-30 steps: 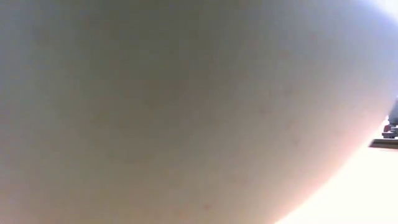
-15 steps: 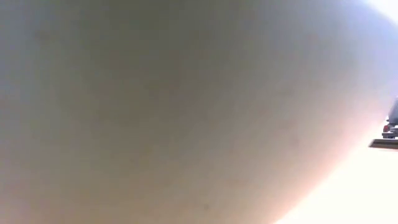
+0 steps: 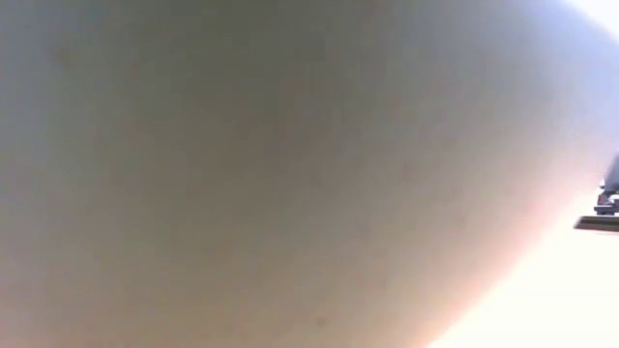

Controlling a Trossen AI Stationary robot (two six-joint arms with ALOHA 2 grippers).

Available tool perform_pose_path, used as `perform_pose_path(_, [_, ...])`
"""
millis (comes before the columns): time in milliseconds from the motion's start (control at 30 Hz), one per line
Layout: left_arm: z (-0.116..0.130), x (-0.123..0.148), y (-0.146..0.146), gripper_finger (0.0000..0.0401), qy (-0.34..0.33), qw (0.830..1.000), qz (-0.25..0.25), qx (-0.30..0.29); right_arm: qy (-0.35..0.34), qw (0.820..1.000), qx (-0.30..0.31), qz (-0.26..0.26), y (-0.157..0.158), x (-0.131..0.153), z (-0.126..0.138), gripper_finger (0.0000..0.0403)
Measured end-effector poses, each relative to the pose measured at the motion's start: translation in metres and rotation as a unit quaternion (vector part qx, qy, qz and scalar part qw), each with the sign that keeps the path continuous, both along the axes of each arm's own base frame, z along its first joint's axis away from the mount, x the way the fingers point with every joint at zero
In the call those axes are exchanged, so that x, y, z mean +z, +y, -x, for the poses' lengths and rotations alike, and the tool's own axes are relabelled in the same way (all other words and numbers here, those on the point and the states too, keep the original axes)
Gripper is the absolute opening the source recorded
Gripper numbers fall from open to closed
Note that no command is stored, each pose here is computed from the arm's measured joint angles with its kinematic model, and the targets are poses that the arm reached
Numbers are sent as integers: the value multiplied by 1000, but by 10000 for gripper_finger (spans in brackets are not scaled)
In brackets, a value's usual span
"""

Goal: Place and stack bowls onto a shelf
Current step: Stack the light green bowl on top of the orange bowl on the shelf

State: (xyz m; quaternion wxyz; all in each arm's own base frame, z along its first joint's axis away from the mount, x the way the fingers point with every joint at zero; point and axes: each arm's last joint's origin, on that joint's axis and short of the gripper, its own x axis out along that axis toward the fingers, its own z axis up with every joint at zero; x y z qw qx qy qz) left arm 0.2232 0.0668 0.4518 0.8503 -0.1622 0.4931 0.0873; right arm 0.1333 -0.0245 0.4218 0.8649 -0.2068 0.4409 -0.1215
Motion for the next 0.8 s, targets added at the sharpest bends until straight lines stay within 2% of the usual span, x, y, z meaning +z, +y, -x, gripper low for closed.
perform_pose_path(167, [-19, -23, -51, 81, 47, 997, 55, -13, 2, 1000, 8, 17, 1, 2, 10, 134])
perform_pose_path(300, [-34, -48, -90, 81, 72, 992, 102, 18, 2, 999, 21, 29, 1, 4, 16, 134])
perform_pose_path(567, [-61, -94, -153, 81, 21, 974, 201, 100, 0, 998, 36, 44, 2, 6, 22, 134])
perform_pose_path(633, [-67, -109, -164, 81, 17, 969, 216, 117, -2, 998, 36, 44, 2, 6, 23, 134])
perform_pose_path(800, [-73, -147, -187, 81, 59, 964, 220, 137, -3, 998, 38, 46, 2, 7, 25, 134])
